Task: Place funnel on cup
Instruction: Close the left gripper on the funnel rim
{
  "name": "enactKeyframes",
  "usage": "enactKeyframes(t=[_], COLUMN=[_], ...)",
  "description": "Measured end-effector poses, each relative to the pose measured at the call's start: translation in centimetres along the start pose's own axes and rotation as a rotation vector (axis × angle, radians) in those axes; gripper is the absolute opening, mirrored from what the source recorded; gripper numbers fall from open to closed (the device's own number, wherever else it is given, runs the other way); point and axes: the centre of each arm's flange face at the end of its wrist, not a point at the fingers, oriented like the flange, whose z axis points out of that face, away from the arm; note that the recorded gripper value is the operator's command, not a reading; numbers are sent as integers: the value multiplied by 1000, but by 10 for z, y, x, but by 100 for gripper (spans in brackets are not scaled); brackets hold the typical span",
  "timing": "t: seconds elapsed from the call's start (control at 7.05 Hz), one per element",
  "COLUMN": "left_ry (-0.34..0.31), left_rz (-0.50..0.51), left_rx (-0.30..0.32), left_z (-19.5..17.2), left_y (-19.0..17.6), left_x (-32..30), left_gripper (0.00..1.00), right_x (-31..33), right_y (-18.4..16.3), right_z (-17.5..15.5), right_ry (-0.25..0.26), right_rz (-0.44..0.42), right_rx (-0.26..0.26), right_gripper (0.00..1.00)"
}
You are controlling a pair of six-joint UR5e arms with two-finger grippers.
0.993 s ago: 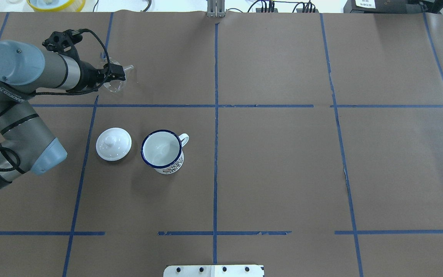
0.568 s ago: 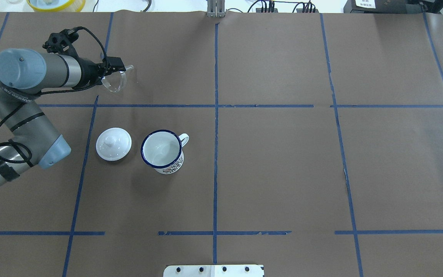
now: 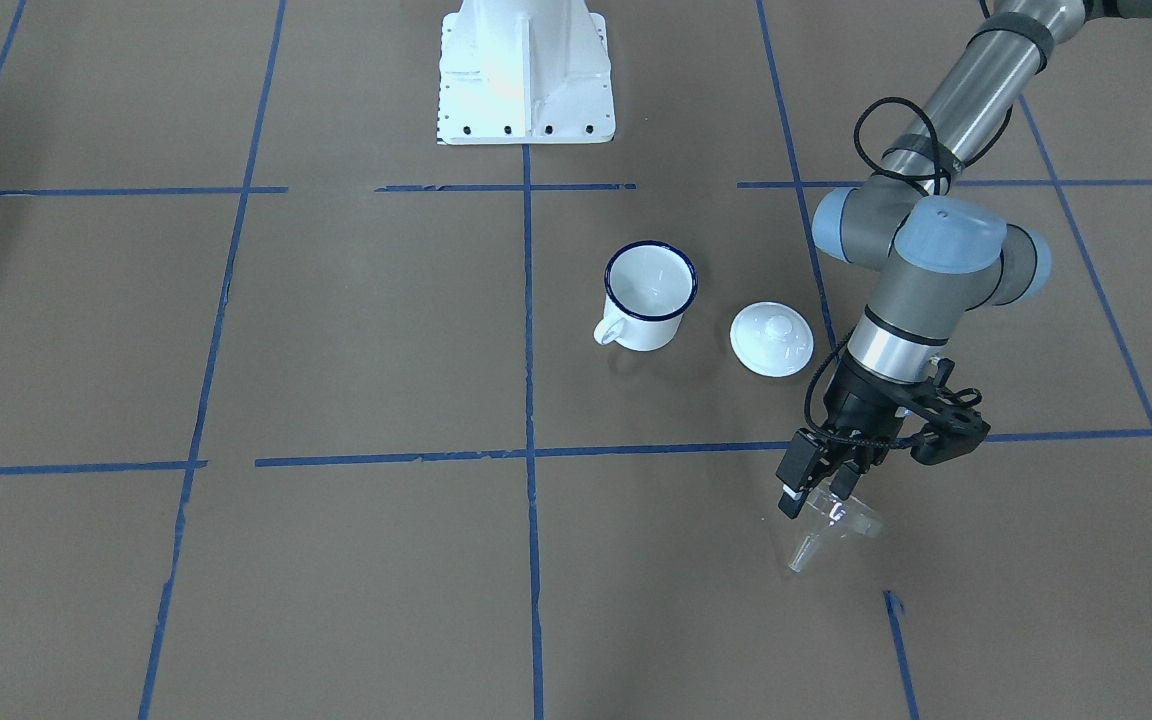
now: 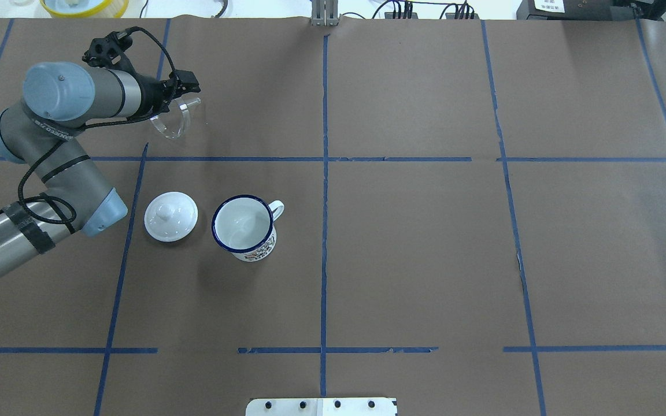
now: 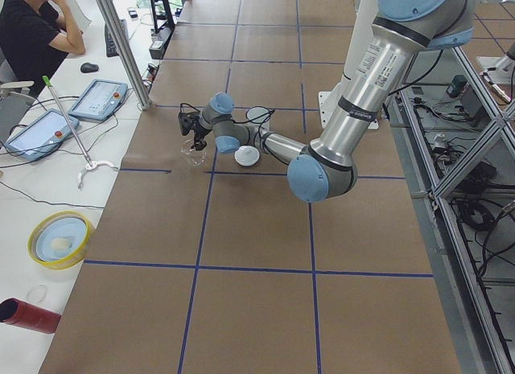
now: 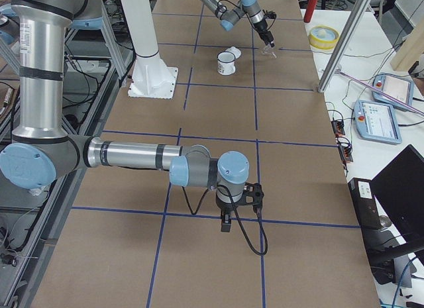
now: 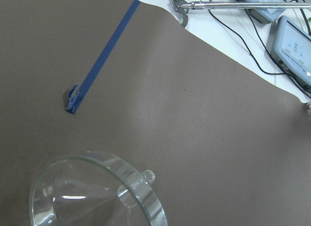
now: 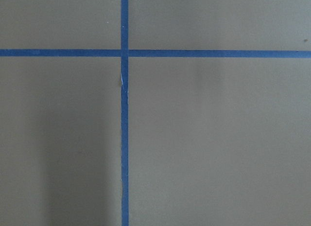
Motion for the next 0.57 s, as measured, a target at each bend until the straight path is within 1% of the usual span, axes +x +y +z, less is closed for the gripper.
enactKeyframes(t=[0.14, 0.28, 0.43, 0.57], left_ry=[3, 5, 9, 23], left_rz=[0, 0, 1, 0], left_rx=[1, 2, 2, 5], left_z=[2, 3, 3, 0], left_y=[-1, -1, -1, -5], left_x=[-1, -2, -1, 1], left_gripper=[20, 4, 0, 0], right_x=[0, 0, 0, 0], right_y=[0, 0, 0, 0], right_z=[0, 0, 0, 0], right_ry=[0, 0, 0, 0], right_rz=[0, 0, 0, 0], right_rx=[0, 0, 0, 0], right_gripper=[100, 100, 100, 100])
